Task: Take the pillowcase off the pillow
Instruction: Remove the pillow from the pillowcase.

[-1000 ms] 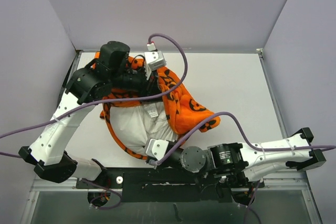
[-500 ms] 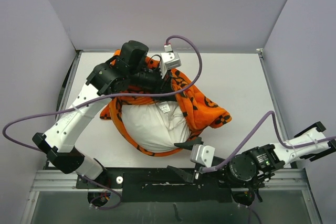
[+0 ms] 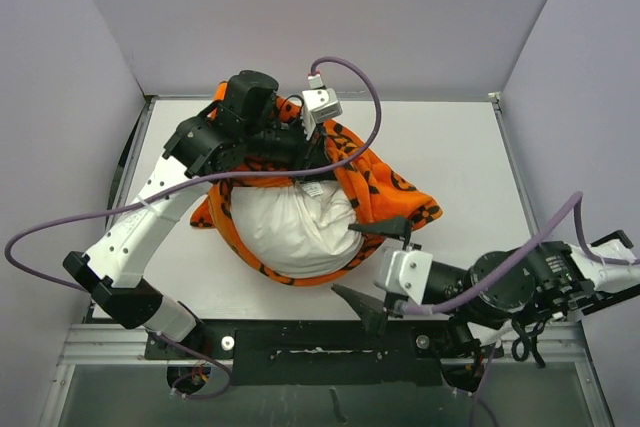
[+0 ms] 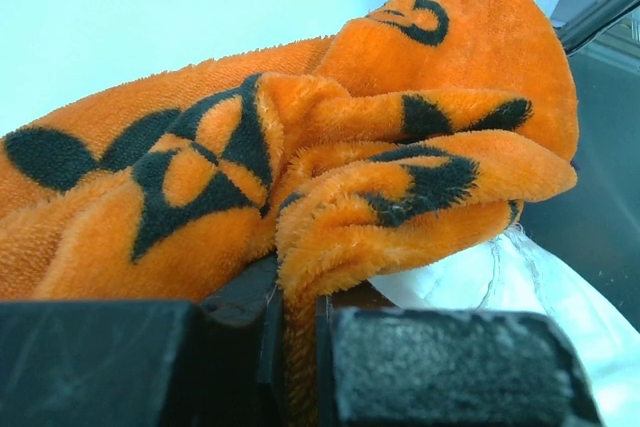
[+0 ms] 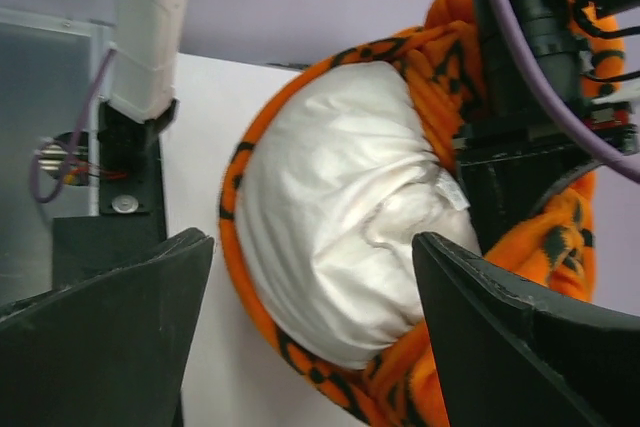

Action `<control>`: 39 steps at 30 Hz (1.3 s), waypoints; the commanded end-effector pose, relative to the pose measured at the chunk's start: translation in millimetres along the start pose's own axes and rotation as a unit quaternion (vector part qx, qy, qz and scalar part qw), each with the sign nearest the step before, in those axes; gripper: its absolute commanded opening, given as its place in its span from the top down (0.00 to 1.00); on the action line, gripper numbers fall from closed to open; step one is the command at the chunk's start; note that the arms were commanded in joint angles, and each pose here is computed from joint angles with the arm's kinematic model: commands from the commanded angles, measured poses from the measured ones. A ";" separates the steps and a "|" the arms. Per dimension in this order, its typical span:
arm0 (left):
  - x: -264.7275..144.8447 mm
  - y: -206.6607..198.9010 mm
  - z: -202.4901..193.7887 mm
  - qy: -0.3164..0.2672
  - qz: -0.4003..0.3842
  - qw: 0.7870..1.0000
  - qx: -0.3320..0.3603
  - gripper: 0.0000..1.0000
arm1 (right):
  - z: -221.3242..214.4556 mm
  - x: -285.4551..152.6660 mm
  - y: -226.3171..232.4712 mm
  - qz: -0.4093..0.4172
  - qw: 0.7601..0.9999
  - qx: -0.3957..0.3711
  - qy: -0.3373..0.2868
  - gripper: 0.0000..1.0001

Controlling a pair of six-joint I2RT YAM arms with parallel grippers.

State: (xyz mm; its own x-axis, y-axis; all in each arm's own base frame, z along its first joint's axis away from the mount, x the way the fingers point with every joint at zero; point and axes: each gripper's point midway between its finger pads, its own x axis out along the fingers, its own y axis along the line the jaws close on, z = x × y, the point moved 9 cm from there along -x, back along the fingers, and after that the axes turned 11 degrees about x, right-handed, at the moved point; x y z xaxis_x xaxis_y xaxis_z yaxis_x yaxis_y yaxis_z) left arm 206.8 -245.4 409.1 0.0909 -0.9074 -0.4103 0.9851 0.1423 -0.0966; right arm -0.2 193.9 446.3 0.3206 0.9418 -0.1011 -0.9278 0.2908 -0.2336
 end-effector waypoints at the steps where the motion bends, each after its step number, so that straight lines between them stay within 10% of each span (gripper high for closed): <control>1: 17.2 21.0 -42.1 0.107 0.032 0.991 -0.067 1.00 | -6.7 15.8 -22.0 -0.014 0.995 -0.055 0.086 0.15; 12: 4.0 11.0 -36.7 0.102 0.030 0.993 -0.057 1.00 | -47.6 53.1 -93.7 -0.011 0.965 -0.034 0.262 0.17; 24: -20.5 29.5 -5.8 0.008 0.022 0.997 -0.074 1.00 | -91.9 49.0 -72.2 0.014 0.925 0.034 0.379 0.47; 30: -18.0 33.6 13.8 -0.024 0.007 0.996 -0.085 1.00 | -84.0 90.2 -32.1 0.060 0.939 -0.004 0.340 1.00; 39: 14.4 32.5 24.8 -0.043 -0.050 0.992 -0.107 1.00 | -31.1 155.8 38.6 0.163 0.967 -0.046 0.190 1.00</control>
State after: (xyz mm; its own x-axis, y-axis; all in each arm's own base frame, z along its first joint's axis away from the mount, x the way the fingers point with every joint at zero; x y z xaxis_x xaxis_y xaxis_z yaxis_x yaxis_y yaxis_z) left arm 195.9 -230.6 429.1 -0.0774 -0.9273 -0.3662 0.9125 0.0821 -0.4007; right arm 83.1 283.1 407.7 0.4731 0.7137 -0.5166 -0.8709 0.2903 -0.3966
